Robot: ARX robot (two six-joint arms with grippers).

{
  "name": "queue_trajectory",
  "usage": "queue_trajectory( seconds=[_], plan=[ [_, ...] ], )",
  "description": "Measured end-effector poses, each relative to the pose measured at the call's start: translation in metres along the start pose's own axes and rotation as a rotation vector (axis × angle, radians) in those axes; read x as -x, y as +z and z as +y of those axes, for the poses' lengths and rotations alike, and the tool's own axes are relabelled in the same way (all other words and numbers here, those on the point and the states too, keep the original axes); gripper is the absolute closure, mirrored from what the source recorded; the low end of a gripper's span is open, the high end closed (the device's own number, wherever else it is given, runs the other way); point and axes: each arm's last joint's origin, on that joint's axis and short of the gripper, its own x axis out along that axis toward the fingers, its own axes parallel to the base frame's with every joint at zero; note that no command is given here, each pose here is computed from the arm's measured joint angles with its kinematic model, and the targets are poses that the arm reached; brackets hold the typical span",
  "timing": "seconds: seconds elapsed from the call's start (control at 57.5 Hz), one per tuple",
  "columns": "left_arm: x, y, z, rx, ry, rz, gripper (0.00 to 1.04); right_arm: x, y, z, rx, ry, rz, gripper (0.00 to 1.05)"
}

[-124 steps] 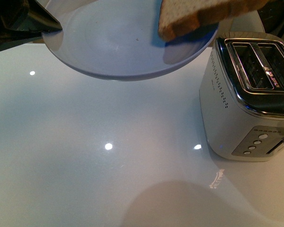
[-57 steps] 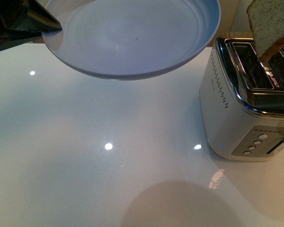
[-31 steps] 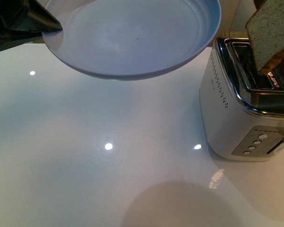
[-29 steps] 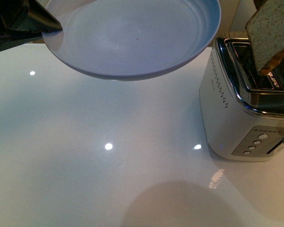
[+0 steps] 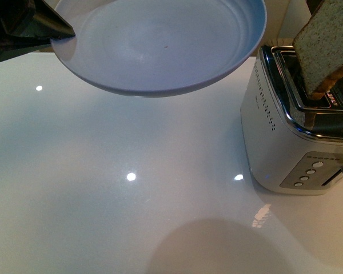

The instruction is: Left arm holds plate, right arm toasts bread

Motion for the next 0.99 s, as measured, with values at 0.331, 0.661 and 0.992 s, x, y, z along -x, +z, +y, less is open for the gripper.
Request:
queue_trajectory(
  seconds=[0.331,0.661,0.992],
  plan=[
    [0.0,0.0,0.0,0.0,0.0,0.0,1.02,-0.004,-0.004,0.002,0.01,0.015,0.037,1.01],
    [0.0,0.0,0.0,0.0,0.0,0.0,1.02,-0.017,-0.015,0.006,0.022,0.02,0.087,1.01],
    [0.0,0.0,0.0,0.0,0.0,0.0,1.02,-0.038,-0.034,0.008,0.025,0.028,0.125,1.01]
  ],
)
